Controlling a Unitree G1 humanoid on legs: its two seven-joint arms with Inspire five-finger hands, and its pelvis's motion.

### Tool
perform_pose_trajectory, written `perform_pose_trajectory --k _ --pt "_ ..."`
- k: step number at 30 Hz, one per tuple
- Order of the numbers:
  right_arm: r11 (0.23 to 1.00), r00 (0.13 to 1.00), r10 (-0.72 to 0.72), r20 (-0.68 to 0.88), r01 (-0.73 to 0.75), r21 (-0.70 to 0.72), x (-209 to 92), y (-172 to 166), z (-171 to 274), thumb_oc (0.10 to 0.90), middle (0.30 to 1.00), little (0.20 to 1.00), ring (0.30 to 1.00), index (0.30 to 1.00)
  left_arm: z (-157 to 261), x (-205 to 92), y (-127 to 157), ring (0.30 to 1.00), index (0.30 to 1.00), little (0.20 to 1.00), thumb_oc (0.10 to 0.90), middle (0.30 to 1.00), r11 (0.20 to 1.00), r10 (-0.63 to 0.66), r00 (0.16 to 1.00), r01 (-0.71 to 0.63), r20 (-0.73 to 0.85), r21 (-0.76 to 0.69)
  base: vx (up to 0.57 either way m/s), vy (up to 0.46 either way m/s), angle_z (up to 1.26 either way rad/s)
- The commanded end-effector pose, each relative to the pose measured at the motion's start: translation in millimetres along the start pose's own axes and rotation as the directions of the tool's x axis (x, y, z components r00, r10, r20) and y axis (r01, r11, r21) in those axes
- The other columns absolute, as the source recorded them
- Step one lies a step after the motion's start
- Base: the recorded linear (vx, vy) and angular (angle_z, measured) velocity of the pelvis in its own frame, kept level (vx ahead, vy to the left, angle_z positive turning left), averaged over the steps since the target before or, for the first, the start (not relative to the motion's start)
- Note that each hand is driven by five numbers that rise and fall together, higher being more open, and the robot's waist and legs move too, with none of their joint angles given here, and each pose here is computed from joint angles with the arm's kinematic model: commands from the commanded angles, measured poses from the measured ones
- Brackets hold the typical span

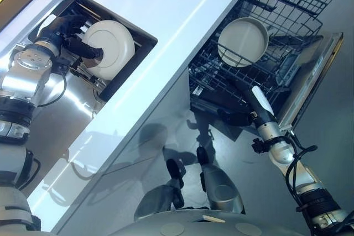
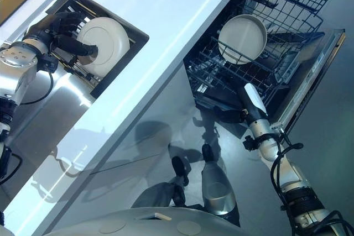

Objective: Pick up plates and place into dishwasher.

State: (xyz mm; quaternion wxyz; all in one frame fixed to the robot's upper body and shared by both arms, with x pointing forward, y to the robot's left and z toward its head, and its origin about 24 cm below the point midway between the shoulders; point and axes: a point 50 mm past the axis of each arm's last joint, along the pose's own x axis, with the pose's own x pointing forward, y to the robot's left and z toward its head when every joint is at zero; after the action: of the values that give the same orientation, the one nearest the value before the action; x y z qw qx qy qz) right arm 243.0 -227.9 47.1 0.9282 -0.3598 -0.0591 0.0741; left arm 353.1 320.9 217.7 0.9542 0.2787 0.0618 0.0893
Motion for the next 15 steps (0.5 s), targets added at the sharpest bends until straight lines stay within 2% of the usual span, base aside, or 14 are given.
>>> perform_pose_trajectory --k 1,8,11,12,15 --pt "0.980 0.923 0.199 -0.330 -0.188 0.067 -49 42 -54 0.800 0.900 0.900 0.900 0.900 -13 8 -20 0.900 0.900 0.900 0.800 0.900 0.982 -0.159 0.983 0.148 -0.088 -0.118 -0.04 0.026 0.00" --pt "0.983 0.929 0.184 -0.322 -0.177 0.049 -48 37 -55 0.800 0.900 0.900 0.900 0.900 -43 -3 -56 0.900 0.900 0.900 0.800 0.900 0.883 -0.469 0.856 0.446 -0.216 -0.147 -0.02 0.049 0.02" --pt "0.982 0.925 0.189 -0.330 -0.186 0.042 -50 35 -57 0.800 0.900 0.900 0.900 0.900 -40 -10 -72 0.900 0.900 0.900 0.800 0.900 0.782 -0.623 0.752 0.603 -0.213 -0.158 0.02 0.080 -0.03" --pt "0.979 0.920 0.200 -0.336 -0.198 0.041 -53 36 -59 0.800 0.900 0.900 0.900 0.900 -33 -14 -82 0.900 0.900 0.900 0.800 0.900 0.717 -0.696 0.692 0.676 -0.191 -0.169 0.06 0.089 -0.06" --pt "0.975 0.914 0.217 -0.342 -0.218 0.036 -58 37 -61 0.800 0.900 0.900 0.900 0.900 -15 -21 -97 0.900 0.900 0.900 0.800 0.900 0.589 -0.808 0.578 0.792 -0.116 -0.159 0.05 0.058 -0.03"
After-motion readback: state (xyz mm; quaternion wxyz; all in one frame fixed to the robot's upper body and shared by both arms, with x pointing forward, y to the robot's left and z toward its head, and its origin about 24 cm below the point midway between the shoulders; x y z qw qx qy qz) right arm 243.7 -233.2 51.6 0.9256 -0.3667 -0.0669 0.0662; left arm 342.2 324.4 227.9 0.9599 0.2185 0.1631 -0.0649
